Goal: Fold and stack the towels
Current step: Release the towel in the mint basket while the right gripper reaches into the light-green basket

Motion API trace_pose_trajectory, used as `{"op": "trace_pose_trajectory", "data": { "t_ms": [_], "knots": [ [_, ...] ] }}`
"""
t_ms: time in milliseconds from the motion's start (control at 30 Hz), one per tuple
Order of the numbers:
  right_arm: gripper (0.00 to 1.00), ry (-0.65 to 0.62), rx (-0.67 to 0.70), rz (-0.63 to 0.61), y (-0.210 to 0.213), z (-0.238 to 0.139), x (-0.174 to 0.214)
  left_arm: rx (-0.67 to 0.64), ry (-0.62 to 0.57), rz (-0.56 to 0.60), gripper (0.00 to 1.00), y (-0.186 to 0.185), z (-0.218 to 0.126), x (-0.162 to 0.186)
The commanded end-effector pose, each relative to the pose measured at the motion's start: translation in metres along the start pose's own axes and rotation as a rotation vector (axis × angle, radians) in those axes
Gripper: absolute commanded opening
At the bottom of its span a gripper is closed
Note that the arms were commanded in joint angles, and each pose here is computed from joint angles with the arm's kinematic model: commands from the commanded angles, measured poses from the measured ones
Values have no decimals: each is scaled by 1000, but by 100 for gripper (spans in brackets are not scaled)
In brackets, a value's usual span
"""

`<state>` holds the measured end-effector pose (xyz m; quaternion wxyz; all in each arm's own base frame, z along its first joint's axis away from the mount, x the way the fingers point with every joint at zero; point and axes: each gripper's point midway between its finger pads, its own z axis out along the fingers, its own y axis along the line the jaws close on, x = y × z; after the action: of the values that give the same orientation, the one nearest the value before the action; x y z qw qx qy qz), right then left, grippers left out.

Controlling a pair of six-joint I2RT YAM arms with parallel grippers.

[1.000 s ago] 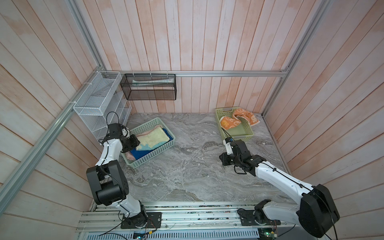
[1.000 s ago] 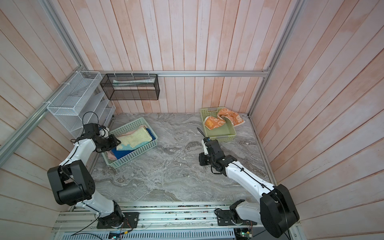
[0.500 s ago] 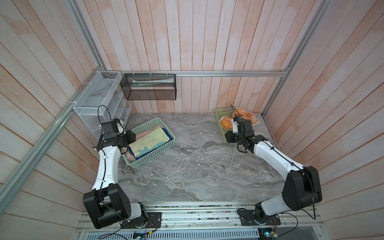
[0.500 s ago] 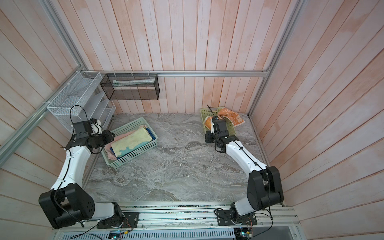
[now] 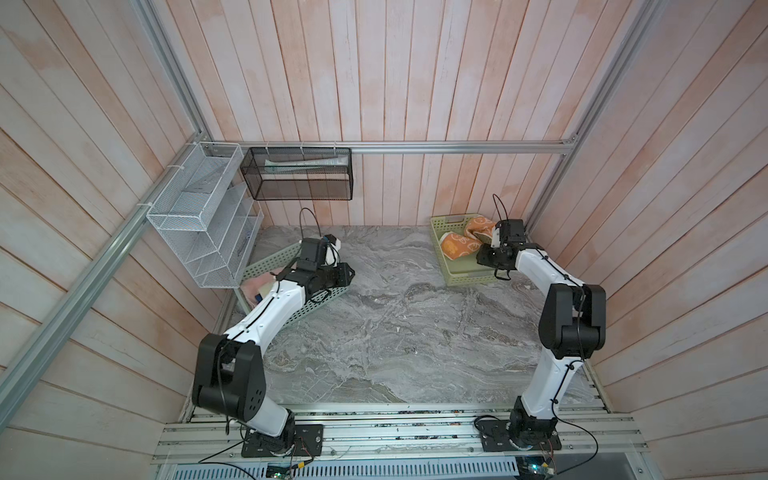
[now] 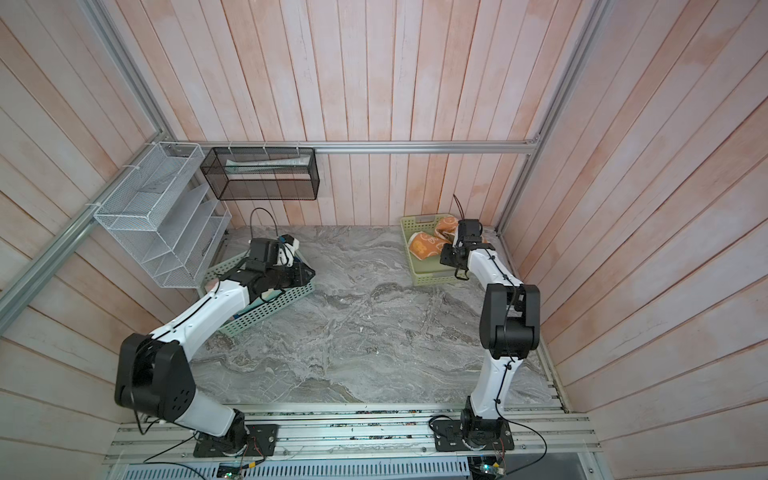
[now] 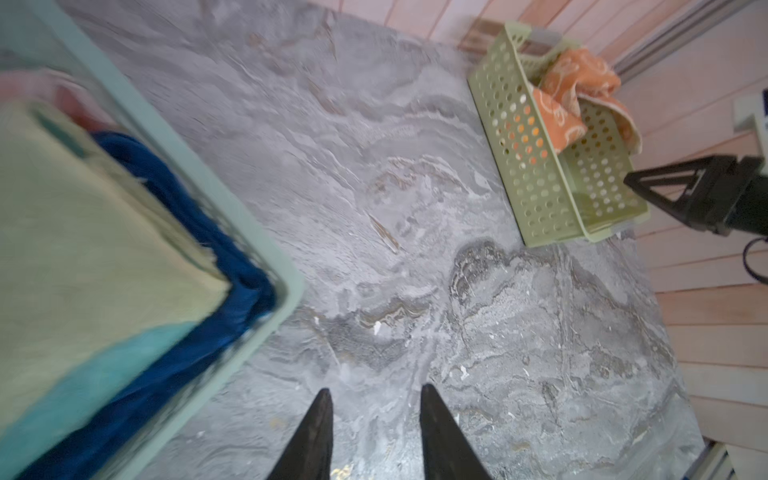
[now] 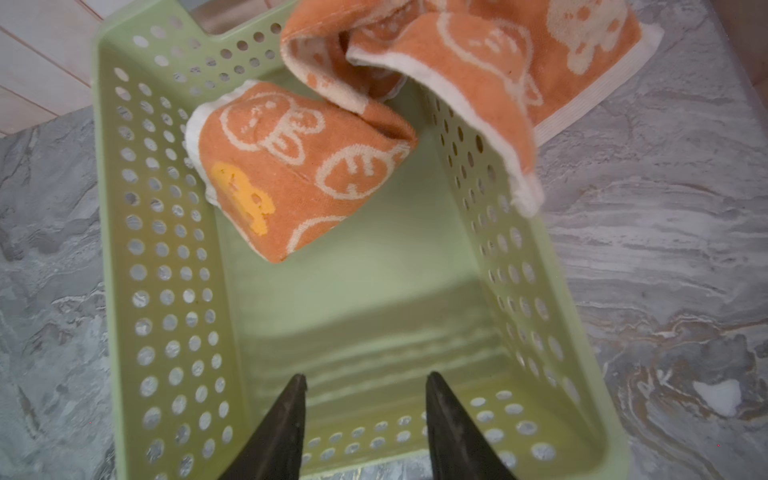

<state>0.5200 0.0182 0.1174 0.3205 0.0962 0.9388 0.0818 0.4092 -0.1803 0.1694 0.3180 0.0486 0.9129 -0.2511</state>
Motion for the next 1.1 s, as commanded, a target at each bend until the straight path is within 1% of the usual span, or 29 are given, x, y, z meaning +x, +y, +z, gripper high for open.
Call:
{"op": "trace_pose_trajectory", "data": {
  "t_ms": [0, 100, 200, 233, 300, 433, 600, 733, 767, 800, 833, 900, 967, 1033, 1067],
  "knots": [
    [50, 39, -2, 6, -8, 13, -2, 105, -11, 30, 36, -46, 30, -7],
    [51, 43, -17, 5, -6, 26, -9, 180, 41, 55, 36, -79, 63, 5],
    [53, 46, -68, 13, 3, 38, -16, 229, 96, 62, 36, -99, 92, 16],
    [58, 43, -86, 16, 7, 43, -19, 240, 113, 56, 36, -102, 102, 19],
    [62, 38, -109, 19, 13, 51, -24, 258, 137, 49, 36, -107, 114, 26],
    [64, 36, -121, -7, 26, 72, -30, 267, 165, 41, 36, -108, 129, 35],
    [65, 86, -91, -36, 35, 117, -24, 266, 183, 38, 36, -104, 135, 42],
    [64, 120, -75, -61, 37, 143, -23, 270, 197, 31, 36, -102, 138, 49],
    [61, 113, -78, -72, 40, 141, -29, 271, 200, 27, 36, -101, 138, 51],
    [54, 142, -74, -82, 38, 154, -17, 270, 204, 23, 35, -100, 139, 53],
    [45, 138, -76, -93, 40, 153, -18, 270, 205, 22, 35, -100, 138, 54],
    [22, 124, -79, -117, 43, 146, -23, 271, 208, 19, 35, -100, 137, 57],
    [8, 72, -79, -145, 49, 122, -42, 271, 208, 14, 35, -99, 135, 59],
    [1, 15, -73, -168, 55, 96, -61, 274, 201, 14, 34, -100, 130, 57],
    [0, -20, -74, -178, 59, 78, -73, 275, 196, 15, 34, -101, 128, 57]
  ]
}}
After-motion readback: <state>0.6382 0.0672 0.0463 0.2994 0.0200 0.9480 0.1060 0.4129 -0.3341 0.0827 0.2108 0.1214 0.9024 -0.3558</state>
